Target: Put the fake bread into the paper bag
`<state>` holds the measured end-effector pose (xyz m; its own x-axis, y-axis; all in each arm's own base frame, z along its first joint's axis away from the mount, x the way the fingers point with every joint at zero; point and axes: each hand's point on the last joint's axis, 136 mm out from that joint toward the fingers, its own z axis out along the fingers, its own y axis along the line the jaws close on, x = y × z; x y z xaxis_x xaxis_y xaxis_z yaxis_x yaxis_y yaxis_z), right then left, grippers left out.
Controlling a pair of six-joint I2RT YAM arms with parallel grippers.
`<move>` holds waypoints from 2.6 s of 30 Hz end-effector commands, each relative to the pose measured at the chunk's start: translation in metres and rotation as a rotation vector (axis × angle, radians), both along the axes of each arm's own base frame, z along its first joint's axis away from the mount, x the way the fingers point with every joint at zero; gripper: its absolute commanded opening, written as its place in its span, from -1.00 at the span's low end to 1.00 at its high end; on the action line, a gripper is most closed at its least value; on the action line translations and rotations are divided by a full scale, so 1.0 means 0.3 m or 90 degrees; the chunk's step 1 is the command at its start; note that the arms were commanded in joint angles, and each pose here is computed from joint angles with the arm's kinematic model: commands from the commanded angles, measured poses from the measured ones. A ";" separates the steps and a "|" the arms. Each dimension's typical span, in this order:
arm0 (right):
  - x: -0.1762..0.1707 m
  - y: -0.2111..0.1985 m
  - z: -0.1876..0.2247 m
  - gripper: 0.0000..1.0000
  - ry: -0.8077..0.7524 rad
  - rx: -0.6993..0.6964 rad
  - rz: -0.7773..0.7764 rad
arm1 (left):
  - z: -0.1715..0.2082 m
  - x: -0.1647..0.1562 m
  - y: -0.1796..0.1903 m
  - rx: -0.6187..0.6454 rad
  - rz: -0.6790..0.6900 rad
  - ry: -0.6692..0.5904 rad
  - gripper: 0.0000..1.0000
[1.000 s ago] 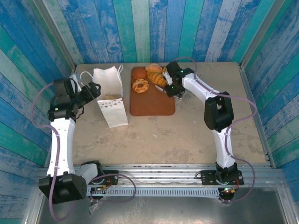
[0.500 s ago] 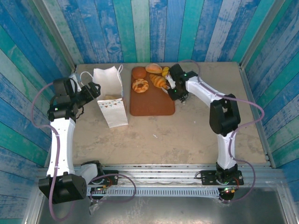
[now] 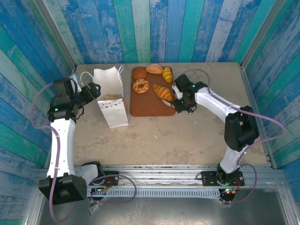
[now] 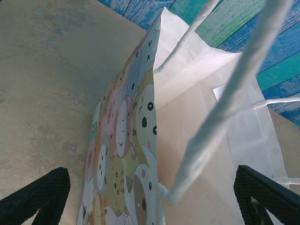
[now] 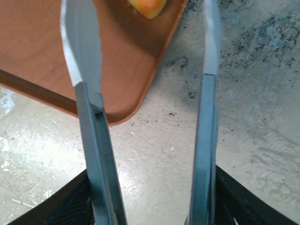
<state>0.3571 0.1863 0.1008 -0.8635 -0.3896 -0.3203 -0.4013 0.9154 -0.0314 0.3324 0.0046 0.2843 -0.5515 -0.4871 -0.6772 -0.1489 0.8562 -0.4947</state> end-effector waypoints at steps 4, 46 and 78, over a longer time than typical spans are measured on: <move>0.060 0.025 0.064 0.26 -0.044 0.013 0.006 | 0.055 -0.018 0.003 0.025 -0.003 -0.024 0.88; 0.050 0.074 0.221 0.00 -0.084 0.021 0.016 | 0.103 -0.037 0.001 0.008 0.012 -0.041 0.88; -0.505 0.195 0.910 -0.07 -0.182 0.321 -0.021 | 0.032 -0.004 -0.055 -0.094 -0.011 -0.044 0.76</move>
<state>0.2115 0.2362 0.3529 -0.7291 -0.1620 -0.6650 -0.4133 0.8787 0.2390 0.3240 -0.0065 0.2909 -0.5151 -0.5793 -0.6318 -0.1402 0.7841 -0.6047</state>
